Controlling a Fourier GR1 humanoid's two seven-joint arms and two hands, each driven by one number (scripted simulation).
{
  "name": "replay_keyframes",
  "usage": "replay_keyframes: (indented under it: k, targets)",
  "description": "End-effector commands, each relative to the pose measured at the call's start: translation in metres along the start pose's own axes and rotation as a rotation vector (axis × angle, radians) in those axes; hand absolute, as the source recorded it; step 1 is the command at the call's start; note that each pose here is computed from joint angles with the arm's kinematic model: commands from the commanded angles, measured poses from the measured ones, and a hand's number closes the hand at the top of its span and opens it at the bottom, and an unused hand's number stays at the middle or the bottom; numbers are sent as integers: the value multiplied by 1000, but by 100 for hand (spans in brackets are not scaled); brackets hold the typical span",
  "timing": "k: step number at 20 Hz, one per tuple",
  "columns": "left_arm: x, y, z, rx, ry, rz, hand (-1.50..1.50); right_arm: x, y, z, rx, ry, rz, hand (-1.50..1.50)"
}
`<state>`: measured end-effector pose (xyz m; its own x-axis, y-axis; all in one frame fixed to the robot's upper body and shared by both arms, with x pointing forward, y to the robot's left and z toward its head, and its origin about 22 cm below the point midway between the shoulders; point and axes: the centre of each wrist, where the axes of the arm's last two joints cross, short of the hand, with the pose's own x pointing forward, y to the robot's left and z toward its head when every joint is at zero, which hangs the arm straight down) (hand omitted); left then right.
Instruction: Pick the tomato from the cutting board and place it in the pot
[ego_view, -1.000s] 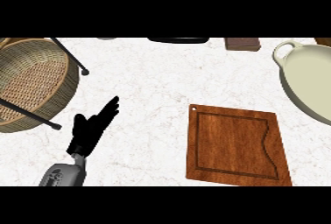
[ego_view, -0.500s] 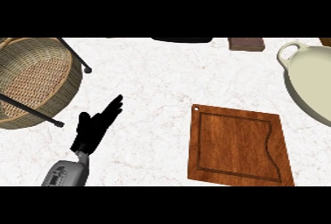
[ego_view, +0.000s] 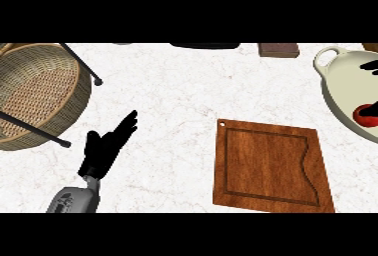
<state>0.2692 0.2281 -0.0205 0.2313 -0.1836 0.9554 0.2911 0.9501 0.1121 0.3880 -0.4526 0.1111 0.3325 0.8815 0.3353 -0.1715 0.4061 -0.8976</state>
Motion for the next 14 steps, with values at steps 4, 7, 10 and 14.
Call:
replay_keyframes:
  k: [4, 7, 10, 14]
  targets:
    - [5, 11, -1, 26, -3, -9, 0, 18, -30, -1, -257, -207, -489, -150]
    - [-3, -4, 3, 13, 6, 5, 0, 7, -35, 3, -405, -146, -673, -150]
    - [-4, 19, 5, 29, 1, -7, 0, -22, -45, 15, -522, -128, -740, -150]
    - [-6, -2, -2, 20, -14, 12, 0, -58, -68, 35, -620, -134, -860, -150]
